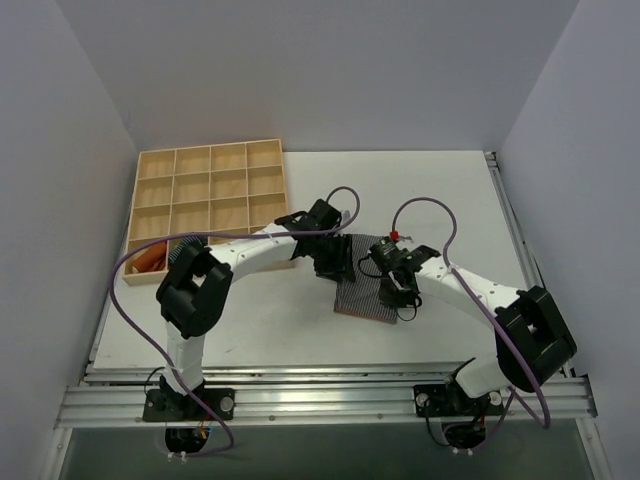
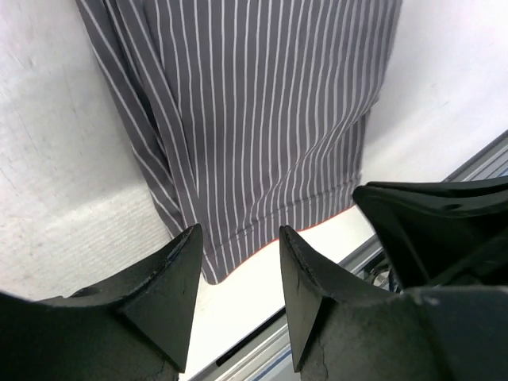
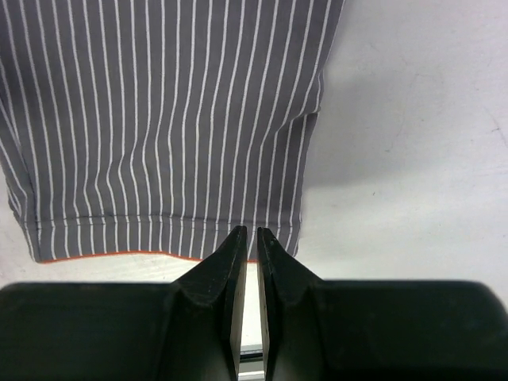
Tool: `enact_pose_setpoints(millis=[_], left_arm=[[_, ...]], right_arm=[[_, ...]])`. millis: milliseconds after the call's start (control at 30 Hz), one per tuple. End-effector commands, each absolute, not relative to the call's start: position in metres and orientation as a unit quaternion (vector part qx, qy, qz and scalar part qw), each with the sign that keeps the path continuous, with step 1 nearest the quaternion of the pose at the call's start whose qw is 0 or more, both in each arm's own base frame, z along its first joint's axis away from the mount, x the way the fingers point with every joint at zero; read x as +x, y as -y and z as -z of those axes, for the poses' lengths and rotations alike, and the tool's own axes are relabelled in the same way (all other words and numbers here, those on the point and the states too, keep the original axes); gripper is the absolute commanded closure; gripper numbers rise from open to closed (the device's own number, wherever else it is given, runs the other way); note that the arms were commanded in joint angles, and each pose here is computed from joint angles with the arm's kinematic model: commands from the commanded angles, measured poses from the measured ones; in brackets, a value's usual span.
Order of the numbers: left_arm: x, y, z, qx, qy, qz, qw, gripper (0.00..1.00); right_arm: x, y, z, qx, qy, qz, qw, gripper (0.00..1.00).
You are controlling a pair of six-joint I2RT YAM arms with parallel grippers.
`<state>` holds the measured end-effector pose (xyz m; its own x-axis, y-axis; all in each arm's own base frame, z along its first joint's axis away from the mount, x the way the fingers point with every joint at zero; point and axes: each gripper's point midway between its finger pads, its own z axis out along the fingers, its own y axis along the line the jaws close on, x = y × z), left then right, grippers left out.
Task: Roll the underwear
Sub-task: Fold the underwear
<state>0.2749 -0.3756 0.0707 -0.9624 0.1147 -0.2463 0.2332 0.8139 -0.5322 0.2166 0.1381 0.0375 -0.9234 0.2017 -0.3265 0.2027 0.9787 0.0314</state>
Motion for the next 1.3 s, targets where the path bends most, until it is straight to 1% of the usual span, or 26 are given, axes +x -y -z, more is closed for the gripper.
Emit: enact_pose_setpoints(millis=[0, 267, 367, 433, 533, 667, 867, 1000, 1133, 1267], left_arm=[[0.285, 0.379, -0.095, 0.1, -0.938, 0.31, 0.121, 0.49], [0.265, 0.363, -0.076, 0.099, -0.941, 0.306, 0.107, 0.49], [0.256, 0.36, -0.07, 0.096, -0.941, 0.31, 0.095, 0.5], [0.252, 0.361, -0.067, 0.096, -0.94, 0.313, 0.093, 0.52], [0.247, 0.365, -0.065, 0.103, -0.939, 0.316, 0.089, 0.52], [0.245, 0.378, -0.062, 0.112, -0.937, 0.321, 0.081, 0.53], [0.237, 0.388, -0.06, 0.122, -0.938, 0.317, 0.071, 0.55], [0.231, 0.396, -0.058, 0.125, -0.936, 0.324, 0.066, 0.55], [0.217, 0.408, -0.054, 0.134, -0.936, 0.321, 0.055, 0.56], [0.212, 0.414, -0.066, 0.128, -0.934, 0.325, 0.07, 0.57]], right_arm=[[0.205, -0.123, -0.03, 0.104, -0.983, 0.037, 0.147, 0.92], [0.179, -0.103, 0.004, 0.122, -0.985, 0.052, 0.113, 0.92], [0.179, -0.094, 0.009, 0.131, -0.983, 0.065, 0.109, 0.92], [0.187, -0.088, 0.001, 0.151, -0.98, 0.074, 0.109, 0.92], [0.201, -0.075, -0.012, 0.184, -0.969, 0.097, 0.129, 0.91], [0.222, -0.076, -0.026, 0.21, -0.962, 0.092, 0.148, 0.9], [0.238, -0.079, -0.046, 0.206, -0.961, 0.083, 0.166, 0.89], [0.259, -0.086, -0.07, 0.204, -0.958, 0.067, 0.192, 0.89], [0.269, -0.096, -0.081, 0.18, -0.962, 0.046, 0.2, 0.86], [0.272, -0.105, -0.089, 0.16, -0.965, 0.027, 0.206, 0.84]])
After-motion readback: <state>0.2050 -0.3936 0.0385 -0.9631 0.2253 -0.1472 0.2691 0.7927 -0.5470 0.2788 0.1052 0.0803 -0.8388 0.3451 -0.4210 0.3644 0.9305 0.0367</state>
